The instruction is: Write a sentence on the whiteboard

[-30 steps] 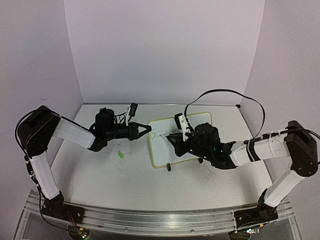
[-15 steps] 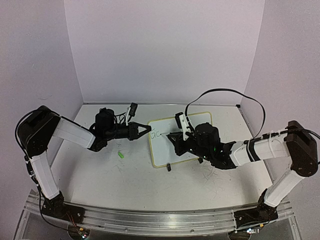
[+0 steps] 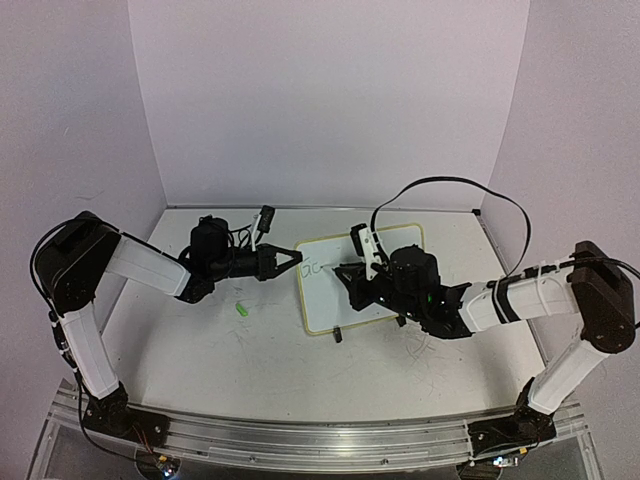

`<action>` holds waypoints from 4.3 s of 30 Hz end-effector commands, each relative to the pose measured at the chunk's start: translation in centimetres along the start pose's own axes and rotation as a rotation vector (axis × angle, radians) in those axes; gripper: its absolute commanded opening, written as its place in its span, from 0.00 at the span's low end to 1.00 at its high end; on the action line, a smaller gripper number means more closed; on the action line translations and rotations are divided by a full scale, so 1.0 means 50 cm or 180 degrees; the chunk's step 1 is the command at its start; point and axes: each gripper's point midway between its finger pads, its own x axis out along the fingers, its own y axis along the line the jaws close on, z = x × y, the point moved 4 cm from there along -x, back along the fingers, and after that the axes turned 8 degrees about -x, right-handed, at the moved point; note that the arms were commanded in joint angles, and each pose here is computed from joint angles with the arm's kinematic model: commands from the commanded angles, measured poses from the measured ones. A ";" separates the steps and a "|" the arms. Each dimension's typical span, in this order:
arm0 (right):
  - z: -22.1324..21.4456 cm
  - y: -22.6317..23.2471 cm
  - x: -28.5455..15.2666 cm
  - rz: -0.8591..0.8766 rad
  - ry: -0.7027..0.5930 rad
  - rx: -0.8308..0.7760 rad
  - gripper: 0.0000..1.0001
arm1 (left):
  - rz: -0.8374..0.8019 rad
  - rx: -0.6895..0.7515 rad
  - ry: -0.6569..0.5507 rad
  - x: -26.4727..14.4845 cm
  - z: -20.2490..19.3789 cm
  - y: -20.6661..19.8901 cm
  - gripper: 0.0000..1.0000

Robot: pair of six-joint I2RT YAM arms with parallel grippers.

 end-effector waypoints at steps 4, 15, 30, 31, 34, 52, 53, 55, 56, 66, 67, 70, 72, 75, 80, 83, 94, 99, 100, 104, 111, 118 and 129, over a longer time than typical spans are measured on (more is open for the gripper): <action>0.028 -0.015 0.017 -0.0151 -0.0124 0.0040 0.00 | -0.0137 0.0228 -0.0123 -0.004 0.043 -0.042 0.00; 0.025 -0.004 0.026 -0.0051 -0.0104 0.0047 0.00 | -0.0137 0.0237 -0.0130 -0.005 0.044 -0.045 0.00; 0.048 -0.011 -0.034 0.0085 -0.0343 0.0141 0.00 | -0.0094 0.0231 -0.0130 -0.004 0.041 -0.037 0.00; 0.045 -0.018 -0.039 0.0080 -0.0347 0.0161 0.00 | -0.0103 0.0230 -0.0128 -0.002 0.041 -0.038 0.00; 0.033 -0.028 -0.040 0.0018 -0.0307 0.0151 0.00 | -0.0108 0.0233 -0.0130 -0.001 0.044 -0.037 0.00; 0.053 -0.020 -0.008 0.0066 -0.0352 0.0102 0.00 | -0.0131 0.0234 -0.0115 -0.001 0.044 -0.041 0.00; 0.052 -0.019 -0.006 0.0065 -0.0345 0.0100 0.00 | -0.0135 0.0238 -0.0117 -0.001 0.045 -0.042 0.00; 0.050 -0.020 -0.004 0.0060 -0.0335 0.0096 0.00 | -0.0140 0.0241 -0.0119 -0.002 0.046 -0.043 0.00; 0.048 -0.019 -0.003 0.0059 -0.0327 0.0095 0.00 | -0.0142 0.0243 -0.0119 -0.002 0.046 -0.043 0.00; 0.041 -0.021 0.008 0.0022 -0.0269 0.0088 0.00 | -0.0137 0.0248 -0.0119 -0.003 0.045 -0.043 0.00; 0.039 -0.020 0.009 0.0034 -0.0253 0.0085 0.00 | -0.0136 0.0250 -0.0120 -0.003 0.046 -0.043 0.00; 0.030 -0.015 0.007 0.0070 -0.0213 0.0101 0.00 | -0.0131 0.0254 -0.0123 -0.003 0.046 -0.043 0.00; 0.021 -0.013 0.003 0.0075 -0.0184 0.0114 0.00 | -0.0132 0.0258 -0.0128 -0.003 0.048 -0.044 0.00; 0.009 -0.011 -0.004 0.0076 -0.0142 0.0138 0.00 | -0.0123 0.0262 -0.0129 -0.003 0.048 -0.044 0.00; -0.004 -0.010 -0.012 0.0083 -0.0093 0.0160 0.00 | -0.0117 0.0268 -0.0125 0.000 0.049 -0.042 0.00; -0.008 -0.010 -0.014 0.0077 -0.0076 0.0159 0.00 | -0.0114 0.0268 -0.0122 0.000 0.049 -0.042 0.00; -0.014 -0.032 -0.021 -0.0173 -0.0044 0.0180 0.00 | -0.0097 0.0271 -0.0108 -0.001 0.046 -0.040 0.00; -0.011 -0.037 -0.023 -0.0229 -0.0059 0.0187 0.00 | -0.0094 0.0276 -0.0109 -0.003 0.046 -0.040 0.00; -0.011 -0.039 -0.024 -0.0248 -0.0064 0.0193 0.00 | -0.0095 0.0276 -0.0106 -0.003 0.045 -0.041 0.00; -0.004 -0.043 -0.028 -0.0285 -0.0124 0.0215 0.00 | -0.0093 0.0274 -0.0106 -0.003 0.045 -0.041 0.00; 0.011 -0.048 -0.026 -0.0348 -0.0198 0.0237 0.00 | -0.0091 0.0271 -0.0102 -0.004 0.045 -0.041 0.00; 0.020 -0.054 -0.028 -0.0399 -0.0256 0.0252 0.00 | -0.0094 0.0267 -0.0094 -0.003 0.043 -0.040 0.00; 0.027 -0.042 -0.014 -0.0282 -0.0279 0.0249 0.00 | -0.0101 0.0273 -0.0093 -0.003 0.044 -0.041 0.00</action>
